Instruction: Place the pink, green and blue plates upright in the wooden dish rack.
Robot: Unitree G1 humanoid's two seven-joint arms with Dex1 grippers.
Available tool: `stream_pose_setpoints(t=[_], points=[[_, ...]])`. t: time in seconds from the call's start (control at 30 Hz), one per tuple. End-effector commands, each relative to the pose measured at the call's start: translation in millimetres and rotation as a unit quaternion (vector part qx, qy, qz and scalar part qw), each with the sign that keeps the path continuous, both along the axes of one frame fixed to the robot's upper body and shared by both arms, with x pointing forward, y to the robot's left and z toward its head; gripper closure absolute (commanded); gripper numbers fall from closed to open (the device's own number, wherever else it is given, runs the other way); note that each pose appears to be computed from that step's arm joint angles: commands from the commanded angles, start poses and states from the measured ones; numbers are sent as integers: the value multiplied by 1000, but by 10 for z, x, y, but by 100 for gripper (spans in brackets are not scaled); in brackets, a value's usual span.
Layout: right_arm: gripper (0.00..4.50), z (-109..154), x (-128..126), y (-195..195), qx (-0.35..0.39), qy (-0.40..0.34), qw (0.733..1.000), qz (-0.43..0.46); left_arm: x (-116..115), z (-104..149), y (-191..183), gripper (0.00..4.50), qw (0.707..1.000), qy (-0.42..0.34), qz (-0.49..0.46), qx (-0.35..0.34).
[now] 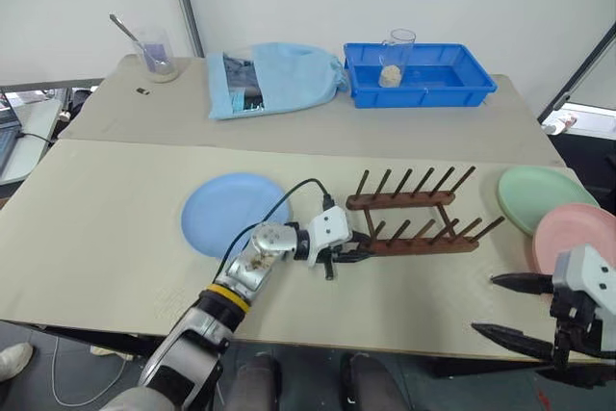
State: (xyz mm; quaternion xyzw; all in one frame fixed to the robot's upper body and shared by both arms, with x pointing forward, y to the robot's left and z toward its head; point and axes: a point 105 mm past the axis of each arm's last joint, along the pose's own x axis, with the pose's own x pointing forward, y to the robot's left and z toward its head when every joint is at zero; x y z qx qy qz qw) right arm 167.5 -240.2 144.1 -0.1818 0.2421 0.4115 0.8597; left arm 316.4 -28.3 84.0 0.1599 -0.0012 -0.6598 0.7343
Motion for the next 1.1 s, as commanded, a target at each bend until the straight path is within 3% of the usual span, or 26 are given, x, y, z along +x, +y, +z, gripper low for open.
stream_pose_setpoints(t=[0.03, 0.17, 0.4, 0.43, 0.57, 0.67, 0.77, 0.83, 0.87, 1.03, 1.1], points=[[0, 51, -19, 31, -13, -21, 1000, 6, 9, -7, -127, 364, 1000, -11, -19, 4], [0, 34, -32, 36, -12, -20, 1000, 3, 50, -23, -174, 364, 999, -22, -24, 8], [0, 10, 40, 40, -11, -23, 1000, 4, 112, 167, 16, 32, 998, -65, -17, 2], [0, 10, 59, 39, -12, -24, 1000, 4, 107, 217, 77, 6, 997, -74, -16, 2], [0, -31, 171, -11, -32, -25, 999, -2, 54, 402, 387, 6, 997, -71, -5, 9], [0, -56, 322, -27, -34, -28, 999, -14, -152, 406, 479, 6, 998, -39, -35, 27], [0, -76, 462, -54, -36, -34, 999, -13, -331, 381, 417, 85, 997, -16, -66, 38], [0, -116, 549, -85, -51, -31, 998, -7, -441, 334, 318, 168, 996, 13, -82, 40], [53, -139, 593, -105, -61, -29, 998, -6, -492, 284, 266, 221, 995, 17, -88, 49], [223, -254, 761, -190, -95, -19, 995, -6, -495, 94, 22, 448, 996, 0, -53, 67], [290, -328, 825, -210, -106, -18, 994, -8, -442, 32, -47, 450, 997, -9, -27, 72]])
